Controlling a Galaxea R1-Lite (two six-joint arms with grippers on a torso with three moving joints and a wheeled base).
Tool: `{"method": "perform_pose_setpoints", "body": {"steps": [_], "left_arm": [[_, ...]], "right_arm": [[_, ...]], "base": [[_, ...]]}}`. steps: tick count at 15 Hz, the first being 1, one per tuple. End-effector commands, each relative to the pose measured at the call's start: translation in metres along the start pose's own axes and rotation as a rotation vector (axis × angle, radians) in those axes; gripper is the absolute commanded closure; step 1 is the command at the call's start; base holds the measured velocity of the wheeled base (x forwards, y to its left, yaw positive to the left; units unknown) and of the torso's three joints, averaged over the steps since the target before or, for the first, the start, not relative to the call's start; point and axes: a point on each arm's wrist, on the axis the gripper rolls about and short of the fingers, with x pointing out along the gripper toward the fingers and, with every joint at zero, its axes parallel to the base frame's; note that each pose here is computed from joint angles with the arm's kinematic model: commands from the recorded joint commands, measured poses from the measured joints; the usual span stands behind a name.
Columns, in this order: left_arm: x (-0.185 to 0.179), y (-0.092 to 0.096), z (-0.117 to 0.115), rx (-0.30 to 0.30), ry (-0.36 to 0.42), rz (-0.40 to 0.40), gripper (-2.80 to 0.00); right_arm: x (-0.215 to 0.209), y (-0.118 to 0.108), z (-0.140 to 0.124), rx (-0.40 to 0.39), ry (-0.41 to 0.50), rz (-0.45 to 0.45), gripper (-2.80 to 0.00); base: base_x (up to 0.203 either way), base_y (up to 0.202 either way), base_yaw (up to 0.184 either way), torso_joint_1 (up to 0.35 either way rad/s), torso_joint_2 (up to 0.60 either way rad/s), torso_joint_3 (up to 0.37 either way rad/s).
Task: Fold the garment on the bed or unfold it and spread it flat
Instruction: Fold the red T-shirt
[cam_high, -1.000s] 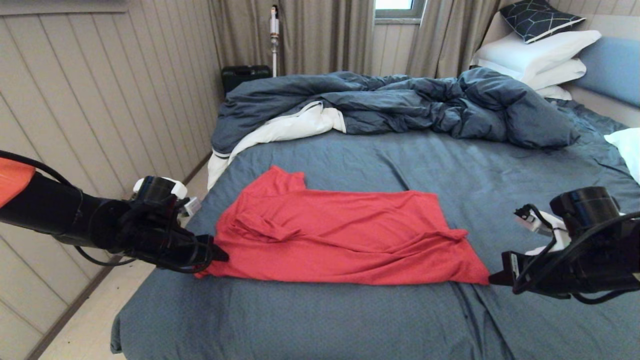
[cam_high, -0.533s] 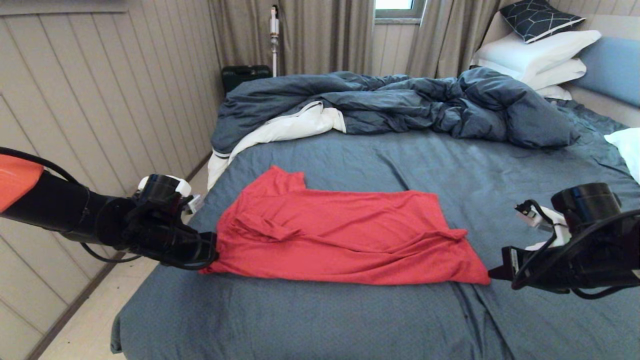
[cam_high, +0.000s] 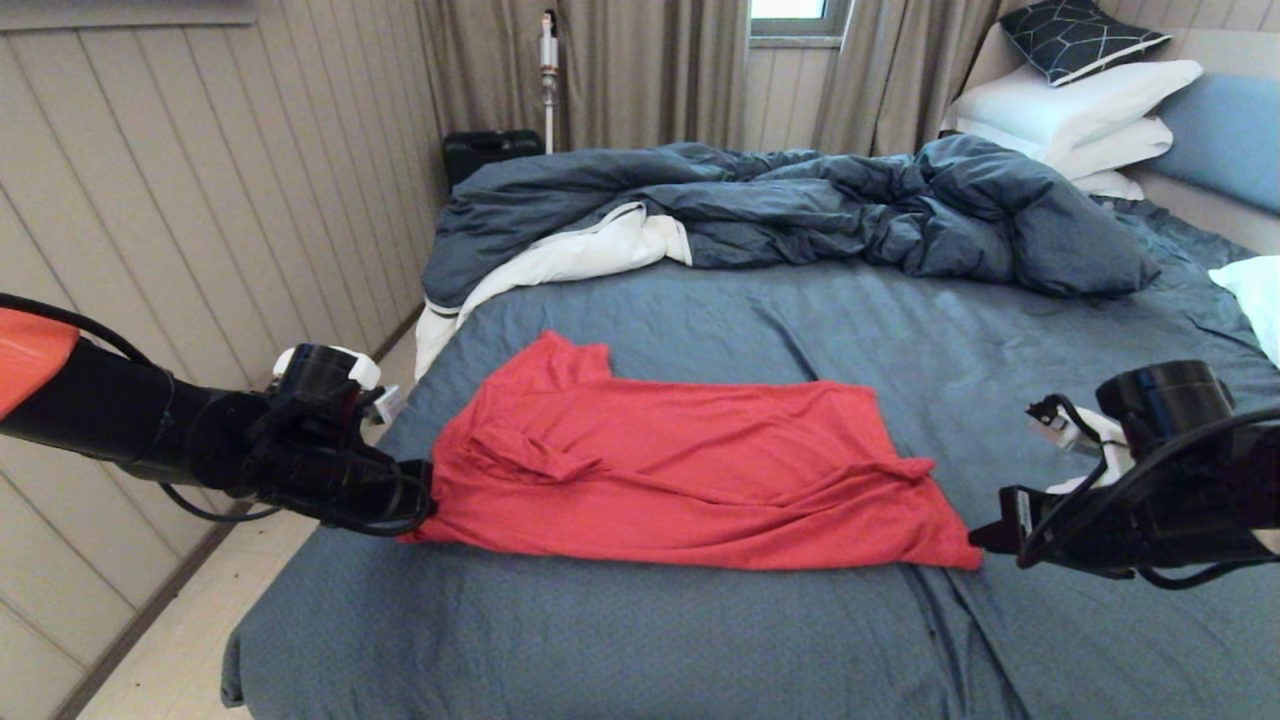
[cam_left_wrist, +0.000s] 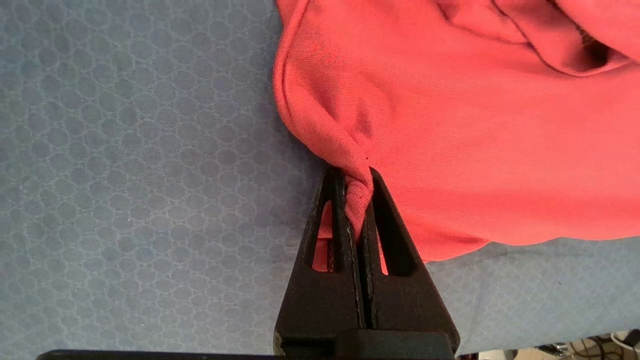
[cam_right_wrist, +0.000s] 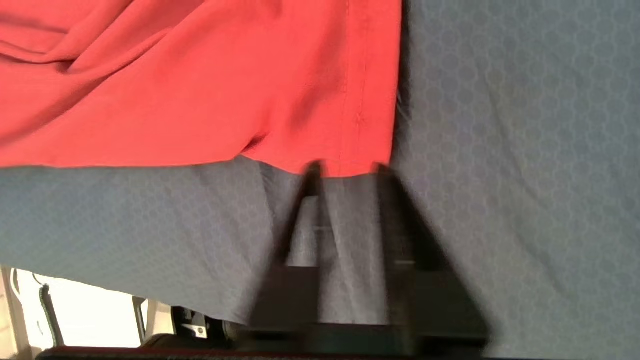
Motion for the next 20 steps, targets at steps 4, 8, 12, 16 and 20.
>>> {"method": "perform_pose_setpoints", "body": {"steps": [4, 8, 12, 16, 20], "left_arm": [[-0.004, -0.001, 0.002, -0.001, -0.013, -0.003, 0.00], [-0.002, -0.001, 0.002, -0.003, -0.012, -0.004, 0.00], [-0.001, 0.001, 0.005, -0.008, -0.017, -0.001, 0.00], [0.000, 0.006, 0.007, -0.018, -0.020, 0.006, 0.00], [0.002, 0.006, 0.010, -0.019, -0.023, 0.006, 0.00]], "right_arm": [[0.013, 0.000, 0.014, 0.000, 0.000, -0.010, -2.80], [0.032, 0.003, 0.015, -0.012, 0.042, -0.027, -2.80], [0.044, 0.016, 0.020, -0.046, 0.055, -0.007, -2.80], [0.062, 0.018, 0.021, -0.057, 0.085, -0.034, -2.80], [0.071, 0.019, 0.019, -0.073, 0.109, -0.049, 0.00]], "base": [[0.000, 0.000, 0.000, 0.000, 0.00, 0.000], [0.000, 0.000, 0.000, 0.000, 0.00, 0.000], [0.000, 0.000, 0.000, 0.000, 0.00, 0.000], [0.000, 0.000, 0.000, 0.000, 0.00, 0.000], [0.000, 0.000, 0.000, 0.000, 0.00, 0.000]]}}
